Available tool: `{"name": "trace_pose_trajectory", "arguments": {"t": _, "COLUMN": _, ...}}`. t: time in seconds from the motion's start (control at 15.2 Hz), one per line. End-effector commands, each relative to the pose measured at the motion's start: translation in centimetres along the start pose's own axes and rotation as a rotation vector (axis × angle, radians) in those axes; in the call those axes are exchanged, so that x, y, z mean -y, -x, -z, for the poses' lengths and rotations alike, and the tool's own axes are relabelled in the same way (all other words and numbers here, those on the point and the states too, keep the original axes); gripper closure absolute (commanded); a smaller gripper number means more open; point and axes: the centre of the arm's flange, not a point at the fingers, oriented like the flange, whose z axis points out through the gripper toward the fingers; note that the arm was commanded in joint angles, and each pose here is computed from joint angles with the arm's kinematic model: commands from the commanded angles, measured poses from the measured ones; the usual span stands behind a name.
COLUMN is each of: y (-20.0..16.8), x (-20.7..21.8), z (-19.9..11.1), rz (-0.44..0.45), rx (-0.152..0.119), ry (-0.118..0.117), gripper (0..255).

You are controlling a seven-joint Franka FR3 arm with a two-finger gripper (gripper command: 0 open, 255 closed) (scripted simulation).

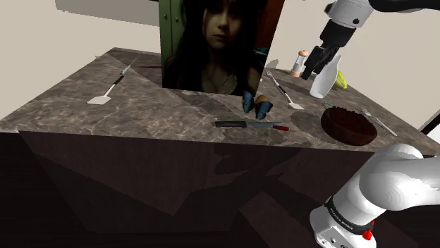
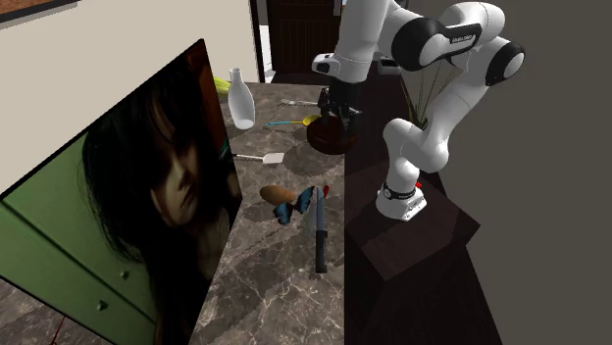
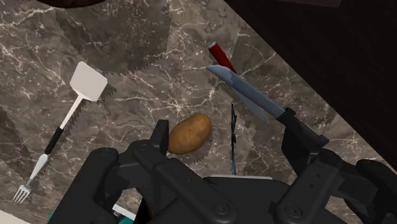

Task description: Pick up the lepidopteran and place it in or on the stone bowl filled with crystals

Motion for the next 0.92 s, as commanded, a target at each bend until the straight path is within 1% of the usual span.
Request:
{"name": "trace_pose_trajectory", "arguments": {"t": 0.0, "y": 0.0, "x": 0.0, "z": 0.0, "rz": 0.000, "rx": 0.000, "ry": 0.000, "gripper": 0}}
{"name": "trace_pose_trajectory", "arguments": {"t": 0.86, "y": -11.4, "x": 2.7, "z": -13.6, "rz": 0.058, "rx": 0.087, "ry": -0.049, "gripper": 0}}
